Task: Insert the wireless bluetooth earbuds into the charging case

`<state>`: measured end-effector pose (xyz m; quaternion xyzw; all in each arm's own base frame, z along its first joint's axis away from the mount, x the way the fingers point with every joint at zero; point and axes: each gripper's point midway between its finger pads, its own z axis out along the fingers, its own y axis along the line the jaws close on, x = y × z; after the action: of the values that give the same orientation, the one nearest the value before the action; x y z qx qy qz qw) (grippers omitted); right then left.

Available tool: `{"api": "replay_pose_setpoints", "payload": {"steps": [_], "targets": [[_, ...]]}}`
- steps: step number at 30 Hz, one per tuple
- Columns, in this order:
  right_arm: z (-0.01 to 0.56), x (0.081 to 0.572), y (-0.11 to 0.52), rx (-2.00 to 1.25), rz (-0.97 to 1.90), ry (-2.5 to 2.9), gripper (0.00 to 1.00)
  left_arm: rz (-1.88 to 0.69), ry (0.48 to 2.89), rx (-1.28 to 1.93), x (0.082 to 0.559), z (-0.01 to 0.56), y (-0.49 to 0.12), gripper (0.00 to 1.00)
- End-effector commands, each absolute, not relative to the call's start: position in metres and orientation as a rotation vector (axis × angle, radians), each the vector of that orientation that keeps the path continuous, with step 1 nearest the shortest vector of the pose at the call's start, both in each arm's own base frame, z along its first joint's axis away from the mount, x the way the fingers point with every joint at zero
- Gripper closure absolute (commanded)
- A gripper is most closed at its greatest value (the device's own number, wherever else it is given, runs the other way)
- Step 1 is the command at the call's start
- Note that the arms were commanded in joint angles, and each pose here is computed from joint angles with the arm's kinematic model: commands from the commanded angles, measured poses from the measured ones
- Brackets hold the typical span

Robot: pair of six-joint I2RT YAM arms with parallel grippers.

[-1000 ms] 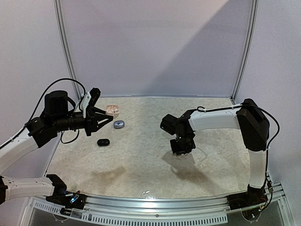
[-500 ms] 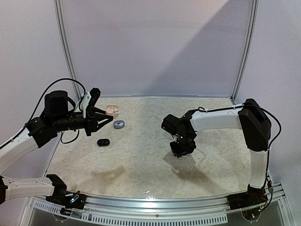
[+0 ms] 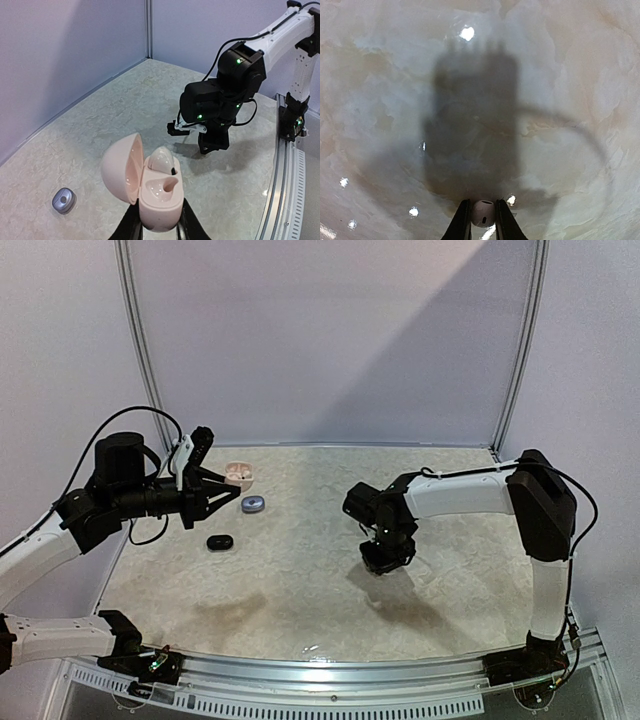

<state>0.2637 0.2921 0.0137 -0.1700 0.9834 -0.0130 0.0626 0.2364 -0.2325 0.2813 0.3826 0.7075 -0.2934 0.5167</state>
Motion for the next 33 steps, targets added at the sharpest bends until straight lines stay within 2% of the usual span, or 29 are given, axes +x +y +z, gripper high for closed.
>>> {"api": "replay_pose_setpoints", "payload": {"steps": [1,5,8,12,15,19,24,33], "targets": [[0.023,0.266,0.299,-0.478,0.022,2.981,0.88,-0.691,1.715,0.921,0.238,0.271,-0.230,1.00],[0.065,0.277,0.325,-0.431,0.218,2.906,0.88,-0.703,1.690,0.916,0.236,0.276,-0.230,1.00],[0.133,0.286,0.364,-0.405,0.563,2.741,0.89,-0.738,1.631,0.926,0.232,0.284,-0.234,1.00],[0.264,0.289,0.411,-0.402,1.083,2.349,0.93,-0.836,1.453,0.946,0.222,0.306,-0.246,1.00],[0.353,0.271,0.430,-0.463,1.322,2.066,0.96,-0.935,1.280,1.002,0.207,0.326,-0.258,1.00],[0.428,0.231,0.455,-0.637,1.472,1.826,0.97,-1.052,1.123,1.101,0.190,0.348,-0.271,1.00],[0.466,0.183,0.495,-0.858,1.623,1.671,0.97,-1.106,0.996,1.219,0.168,0.358,-0.279,1.00],[0.464,0.144,0.525,-1.036,1.762,1.611,0.96,-1.168,0.948,1.261,0.154,0.372,-0.282,1.00]]}}
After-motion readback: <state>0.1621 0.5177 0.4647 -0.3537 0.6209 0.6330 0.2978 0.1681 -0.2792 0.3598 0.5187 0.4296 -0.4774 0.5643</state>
